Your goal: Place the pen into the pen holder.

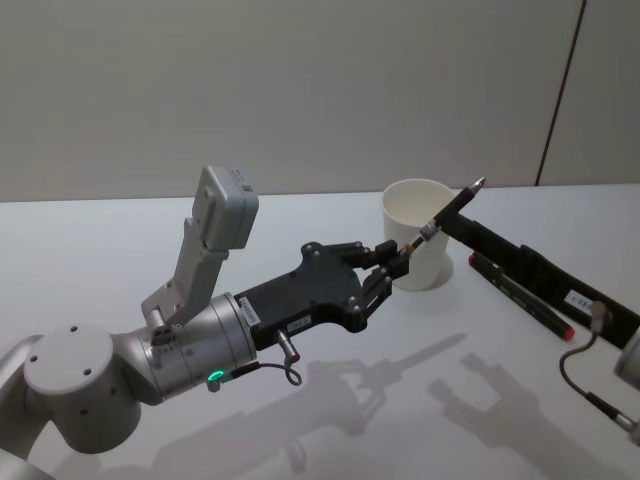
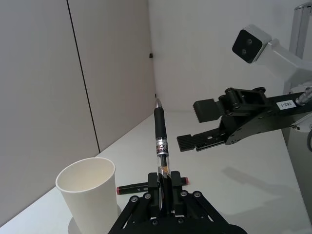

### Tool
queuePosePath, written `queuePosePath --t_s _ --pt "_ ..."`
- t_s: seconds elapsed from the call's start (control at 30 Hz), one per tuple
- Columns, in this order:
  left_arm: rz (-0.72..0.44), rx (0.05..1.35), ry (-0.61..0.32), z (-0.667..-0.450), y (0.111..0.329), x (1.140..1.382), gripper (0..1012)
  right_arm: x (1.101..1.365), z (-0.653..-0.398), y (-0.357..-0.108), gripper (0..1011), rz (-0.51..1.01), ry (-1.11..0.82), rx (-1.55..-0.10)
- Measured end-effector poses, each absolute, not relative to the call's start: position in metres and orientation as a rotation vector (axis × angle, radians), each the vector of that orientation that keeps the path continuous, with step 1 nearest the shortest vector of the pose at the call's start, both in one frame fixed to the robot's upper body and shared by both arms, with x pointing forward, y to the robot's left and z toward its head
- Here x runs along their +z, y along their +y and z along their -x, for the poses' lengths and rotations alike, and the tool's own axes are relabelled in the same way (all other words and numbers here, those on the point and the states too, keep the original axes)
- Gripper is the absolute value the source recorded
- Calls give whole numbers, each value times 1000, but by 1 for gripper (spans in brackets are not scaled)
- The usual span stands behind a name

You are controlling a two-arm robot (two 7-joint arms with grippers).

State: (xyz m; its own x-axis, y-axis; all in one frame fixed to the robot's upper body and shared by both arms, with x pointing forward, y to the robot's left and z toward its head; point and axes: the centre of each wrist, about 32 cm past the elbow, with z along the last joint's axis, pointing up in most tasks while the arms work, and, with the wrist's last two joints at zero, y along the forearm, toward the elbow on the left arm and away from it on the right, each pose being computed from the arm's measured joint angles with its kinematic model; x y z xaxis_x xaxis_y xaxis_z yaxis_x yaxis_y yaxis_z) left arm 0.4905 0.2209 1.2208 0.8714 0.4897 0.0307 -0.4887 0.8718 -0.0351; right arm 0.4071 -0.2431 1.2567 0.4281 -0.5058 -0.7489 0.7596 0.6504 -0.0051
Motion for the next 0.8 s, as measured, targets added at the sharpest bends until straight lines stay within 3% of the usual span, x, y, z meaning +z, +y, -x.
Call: queuePosePath --t_s 0.8 --pt "26 511 -39 -491 221 1221 150 1255 -426 -212 1002 -362 744 -875"
